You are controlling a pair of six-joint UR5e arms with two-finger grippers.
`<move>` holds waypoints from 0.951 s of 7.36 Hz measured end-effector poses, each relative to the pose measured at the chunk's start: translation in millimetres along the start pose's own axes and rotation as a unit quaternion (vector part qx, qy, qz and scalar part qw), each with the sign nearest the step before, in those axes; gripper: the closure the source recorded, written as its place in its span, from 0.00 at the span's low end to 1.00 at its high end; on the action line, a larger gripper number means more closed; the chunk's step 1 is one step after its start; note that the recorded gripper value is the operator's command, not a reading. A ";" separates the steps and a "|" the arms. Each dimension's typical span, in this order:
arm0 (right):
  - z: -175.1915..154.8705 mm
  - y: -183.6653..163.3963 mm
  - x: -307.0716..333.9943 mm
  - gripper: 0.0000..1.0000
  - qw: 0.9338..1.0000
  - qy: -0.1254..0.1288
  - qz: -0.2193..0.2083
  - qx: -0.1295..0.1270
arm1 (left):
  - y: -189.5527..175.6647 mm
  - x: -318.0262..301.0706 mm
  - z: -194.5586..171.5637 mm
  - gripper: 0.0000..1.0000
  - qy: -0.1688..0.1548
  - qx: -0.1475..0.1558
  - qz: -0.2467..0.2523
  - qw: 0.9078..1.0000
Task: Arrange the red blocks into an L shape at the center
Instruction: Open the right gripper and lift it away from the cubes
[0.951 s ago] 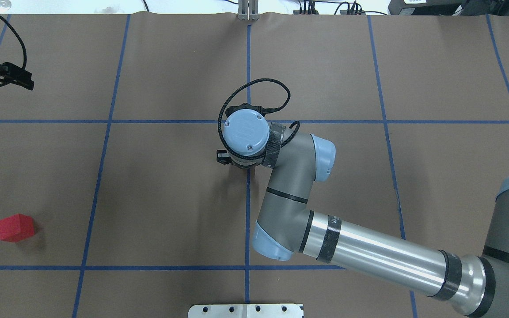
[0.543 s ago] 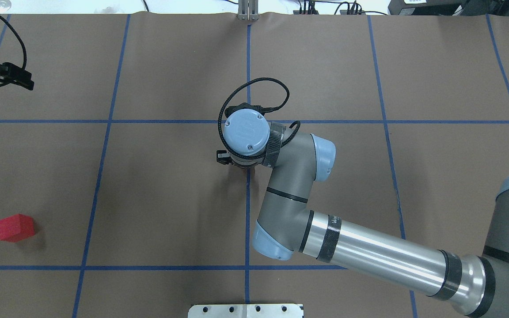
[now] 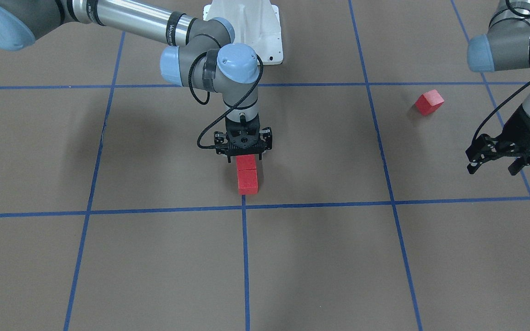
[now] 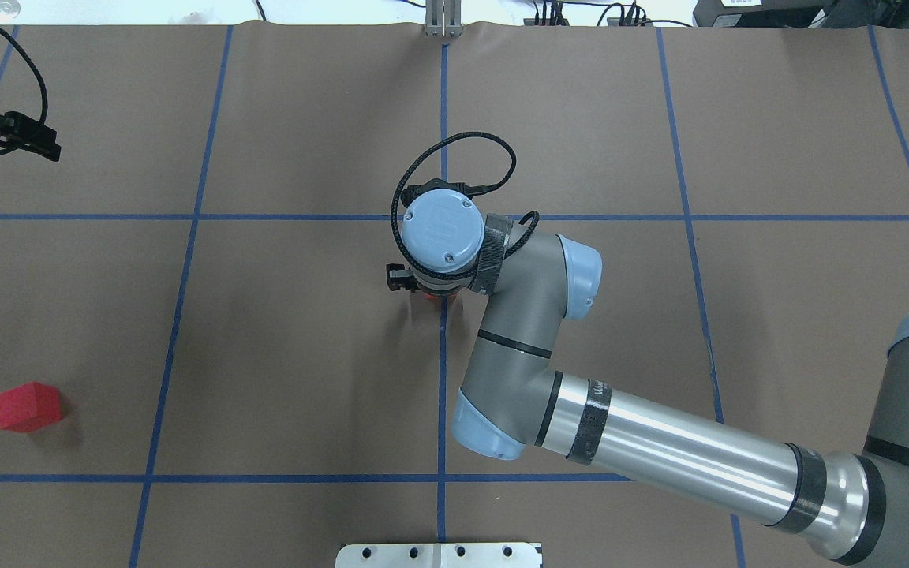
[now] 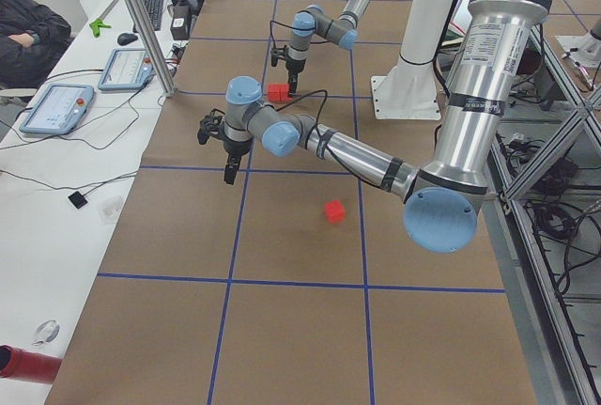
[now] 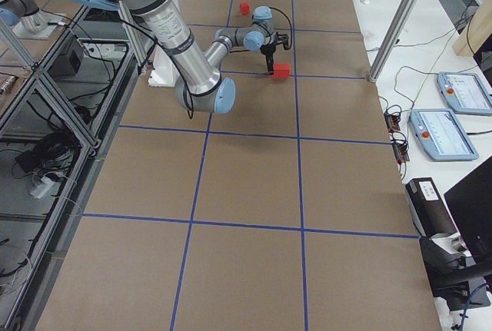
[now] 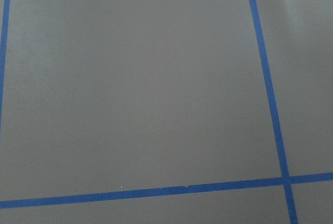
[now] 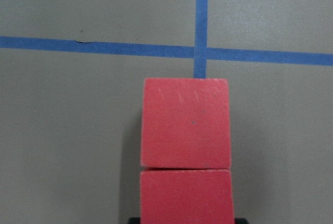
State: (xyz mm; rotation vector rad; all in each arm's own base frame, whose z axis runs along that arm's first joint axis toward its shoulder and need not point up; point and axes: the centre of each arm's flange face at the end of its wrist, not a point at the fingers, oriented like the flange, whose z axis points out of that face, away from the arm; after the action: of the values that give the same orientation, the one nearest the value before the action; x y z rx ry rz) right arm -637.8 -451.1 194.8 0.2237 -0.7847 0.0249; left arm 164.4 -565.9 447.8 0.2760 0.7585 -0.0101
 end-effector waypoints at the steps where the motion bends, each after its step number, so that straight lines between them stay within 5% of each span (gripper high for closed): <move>1: -5.3 -4.6 0.6 0.02 1.000 -0.004 0.001 0.003 | 4.1 -3.6 1.1 0.00 -0.001 -0.001 -0.001 1.000; 4: -52.3 -51.2 27.7 0.02 0.999 -0.030 0.029 -0.016 | 62.9 -49.3 14.4 0.00 0.018 0.019 -0.038 0.999; 7: -110.6 -85.3 108.9 0.01 0.999 -0.010 0.015 -0.044 | 143.4 -69.2 36.5 0.00 0.038 0.012 -0.126 0.991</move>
State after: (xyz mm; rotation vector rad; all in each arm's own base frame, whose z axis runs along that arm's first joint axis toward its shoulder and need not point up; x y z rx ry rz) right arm -474.5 -517.9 179.4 0.1294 -0.8079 0.0162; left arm 154.3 -443.1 554.9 0.2029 0.8652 -0.2480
